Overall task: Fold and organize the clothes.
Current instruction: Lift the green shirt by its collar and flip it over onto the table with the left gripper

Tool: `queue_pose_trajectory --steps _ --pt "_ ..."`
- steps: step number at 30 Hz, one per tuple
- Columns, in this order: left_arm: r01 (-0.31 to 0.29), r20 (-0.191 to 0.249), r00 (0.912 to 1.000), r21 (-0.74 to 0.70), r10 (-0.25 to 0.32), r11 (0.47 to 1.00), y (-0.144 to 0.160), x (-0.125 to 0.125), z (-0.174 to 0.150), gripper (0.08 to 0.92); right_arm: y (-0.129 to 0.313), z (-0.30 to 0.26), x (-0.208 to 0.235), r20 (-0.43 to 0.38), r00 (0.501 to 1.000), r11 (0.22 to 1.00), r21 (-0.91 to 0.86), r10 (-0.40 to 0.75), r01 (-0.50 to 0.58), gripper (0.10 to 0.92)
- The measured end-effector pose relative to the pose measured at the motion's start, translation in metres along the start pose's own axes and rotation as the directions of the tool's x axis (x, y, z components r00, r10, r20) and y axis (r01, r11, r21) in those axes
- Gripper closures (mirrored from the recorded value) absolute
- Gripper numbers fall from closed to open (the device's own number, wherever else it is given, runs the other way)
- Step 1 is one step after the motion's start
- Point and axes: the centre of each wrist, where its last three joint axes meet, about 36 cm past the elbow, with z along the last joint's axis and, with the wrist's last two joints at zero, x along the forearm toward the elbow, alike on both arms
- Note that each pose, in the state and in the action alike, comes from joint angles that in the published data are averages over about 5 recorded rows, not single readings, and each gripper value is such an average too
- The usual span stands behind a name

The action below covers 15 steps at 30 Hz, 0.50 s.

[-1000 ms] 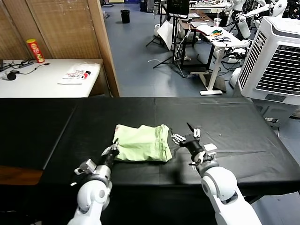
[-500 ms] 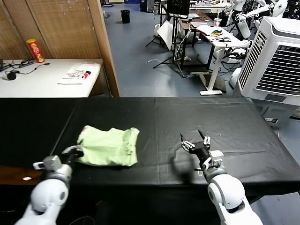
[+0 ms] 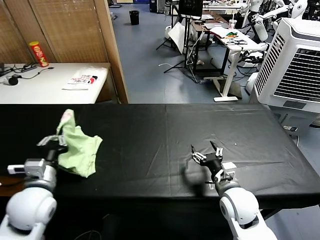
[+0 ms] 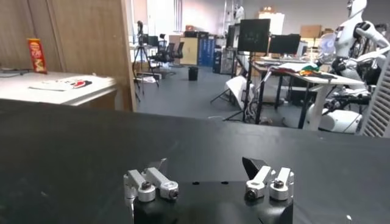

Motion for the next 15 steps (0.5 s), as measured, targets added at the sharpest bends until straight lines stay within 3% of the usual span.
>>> queue_pose_trajectory --steps 3,8,13,15 --pt "-0.069 -0.006 0.9975 0.064 0.07 0.996 -0.034 0.0 0.009 0.849 -0.002 0.001 0.005 -0.004 1.0 1.0 -0.007 0.0 0.0 0.224" --pt "-0.15 -0.058 0.9851 0.169 0.162 0.974 -0.102 -0.008 0.038 0.849 -0.008 0.002 0.016 -0.013 1.0 0.999 -0.035 -0.005 0.004 0.224" --pt "-0.223 -0.088 0.9633 0.261 0.254 0.939 -0.167 -0.001 0.046 0.849 -0.016 0.001 0.023 -0.027 1.0 0.998 -0.057 -0.007 0.006 0.224" --pt "-0.26 -0.087 0.9519 0.281 0.294 0.924 -0.185 0.006 0.043 0.813 -0.019 0.0 0.025 -0.034 0.999 0.998 -0.065 -0.012 0.009 0.224"
